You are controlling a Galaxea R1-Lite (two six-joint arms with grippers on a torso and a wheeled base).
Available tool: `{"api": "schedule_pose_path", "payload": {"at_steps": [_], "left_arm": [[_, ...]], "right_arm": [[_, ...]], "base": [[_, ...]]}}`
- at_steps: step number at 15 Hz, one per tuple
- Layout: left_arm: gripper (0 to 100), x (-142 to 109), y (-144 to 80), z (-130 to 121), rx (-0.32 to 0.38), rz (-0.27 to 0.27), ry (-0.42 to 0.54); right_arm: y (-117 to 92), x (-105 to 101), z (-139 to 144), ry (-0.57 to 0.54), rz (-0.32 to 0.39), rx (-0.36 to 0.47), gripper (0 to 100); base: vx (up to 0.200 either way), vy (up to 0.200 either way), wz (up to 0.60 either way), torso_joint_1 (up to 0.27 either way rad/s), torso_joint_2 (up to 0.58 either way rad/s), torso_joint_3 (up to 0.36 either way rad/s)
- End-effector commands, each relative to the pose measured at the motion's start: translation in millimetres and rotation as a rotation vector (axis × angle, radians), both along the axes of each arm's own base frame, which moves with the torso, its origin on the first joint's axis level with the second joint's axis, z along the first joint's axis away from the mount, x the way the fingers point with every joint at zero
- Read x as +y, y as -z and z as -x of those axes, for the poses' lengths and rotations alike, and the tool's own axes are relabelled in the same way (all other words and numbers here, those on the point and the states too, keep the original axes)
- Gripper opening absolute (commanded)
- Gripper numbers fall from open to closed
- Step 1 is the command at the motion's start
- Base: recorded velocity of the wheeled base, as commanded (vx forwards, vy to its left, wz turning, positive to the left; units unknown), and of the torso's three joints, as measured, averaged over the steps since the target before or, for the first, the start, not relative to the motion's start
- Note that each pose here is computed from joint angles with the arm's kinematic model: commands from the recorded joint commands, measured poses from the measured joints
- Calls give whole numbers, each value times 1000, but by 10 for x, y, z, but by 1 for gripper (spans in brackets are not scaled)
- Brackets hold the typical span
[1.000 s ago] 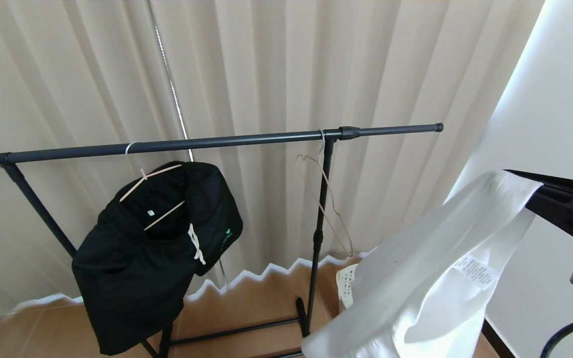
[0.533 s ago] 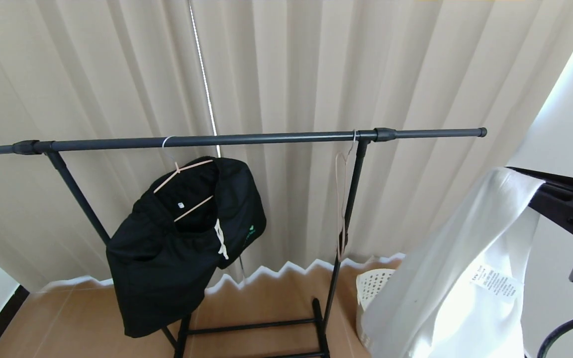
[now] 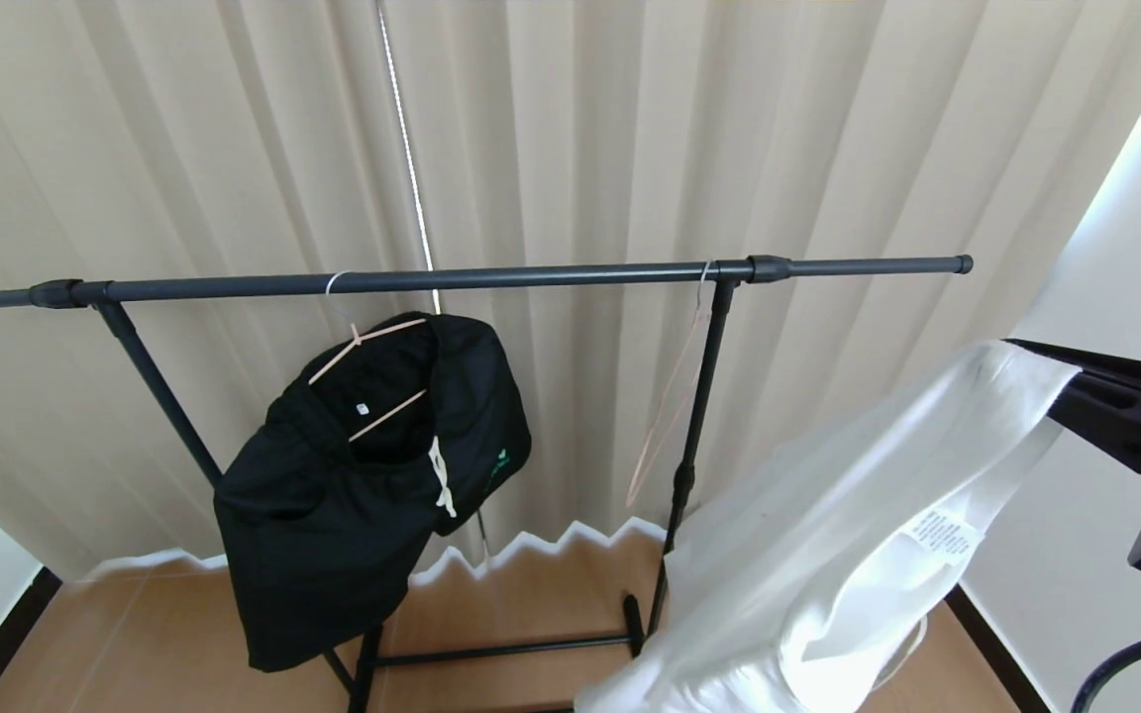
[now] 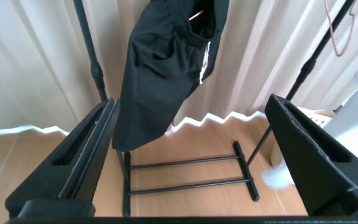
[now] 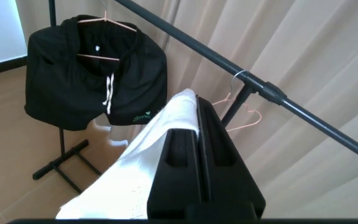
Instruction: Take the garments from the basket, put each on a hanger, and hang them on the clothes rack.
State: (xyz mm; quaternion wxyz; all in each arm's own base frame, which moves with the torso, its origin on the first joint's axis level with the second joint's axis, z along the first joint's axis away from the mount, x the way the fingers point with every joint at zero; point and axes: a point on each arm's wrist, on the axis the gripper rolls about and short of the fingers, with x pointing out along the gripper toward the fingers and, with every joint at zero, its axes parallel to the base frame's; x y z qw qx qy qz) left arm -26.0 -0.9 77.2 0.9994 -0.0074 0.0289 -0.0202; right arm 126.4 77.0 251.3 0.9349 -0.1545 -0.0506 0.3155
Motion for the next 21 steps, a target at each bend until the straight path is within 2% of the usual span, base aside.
{"api": "schedule_pose_path", "payload": {"at_steps": [1, 3, 5, 6, 7, 8, 9, 10, 11, 13, 14, 15, 16, 18, 19, 20, 21], "left_arm": [[100, 1, 5, -2, 4, 2, -3], [100, 0, -3, -3, 7, 0, -4], [100, -4, -24, -92, 124, 1, -39], [100, -4, -30, -121, 159, 2, -45], [100, -1, -59, -212, 259, 5, -50], [100, -2, -256, -257, 245, 6, -34], [100, -4, -455, -353, 263, 10, -4], [100, -5, -545, -417, 280, 12, 14], [100, -31, -766, -698, 370, 17, 101], [100, -116, -951, -962, 417, 53, 191], [100, -313, -1130, -1292, 486, 93, 295], [100, -427, -1188, -1422, 510, 91, 338], [100, -618, -1198, -1609, 565, 73, 398], [100, -895, -1178, -1794, 626, 42, 481], [100, -1132, -1126, -1955, 680, 21, 527], [100, -1196, -1109, -1989, 692, 12, 539], [100, -1378, -1081, -2086, 706, -5, 576]], "right_arm": [[9, 14, -24, 3, 7, 6, 0], [52, 61, -118, 35, 23, 35, 0], [93, 170, -317, 99, -21, 122, 0], [92, 186, -345, 103, -40, 139, 0], [83, 249, -463, 131, -111, 189, 0], [67, 263, -496, 156, -135, 196, 0], [66, 267, -513, 177, -134, 194, 0], [56, 268, -519, 185, -136, 191, 0], [44, 300, -571, 208, -138, 191, 0], [55, 365, -578, 230, -134, 192, 0], [80, 458, -568, 236, -136, 204, 0], [85, 482, -560, 240, -140, 207, 0], [102, 552, -533, 214, -146, 223, 0], [116, 627, -493, 190, -157, 240, 0], [136, 721, -504, 202, -165, 256, 0], [141, 751, -516, 214, -172, 261, 0], [158, 825, -556, 255, -206, 263, 0]], "base": [[0, 0, 0, 0, 0, 0], [0, 0, 0, 0, 0, 0], [0, 0, 0, 0, 0, 0], [0, 0, 0, 0, 0, 0], [0, 0, 0, 0, 0, 0], [0, 0, 0, 0, 0, 0], [0, 0, 0, 0, 0, 0], [0, 0, 0, 0, 0, 0], [0, 0, 0, 0, 0, 0], [0, 0, 0, 0, 0, 0], [0, 0, 0, 0, 0, 0], [0, 0, 0, 0, 0, 0], [0, 0, 0, 0, 0, 0], [0, 0, 0, 0, 0, 0], [0, 0, 0, 0, 0, 0], [0, 0, 0, 0, 0, 0], [0, 0, 0, 0, 0, 0]]}}
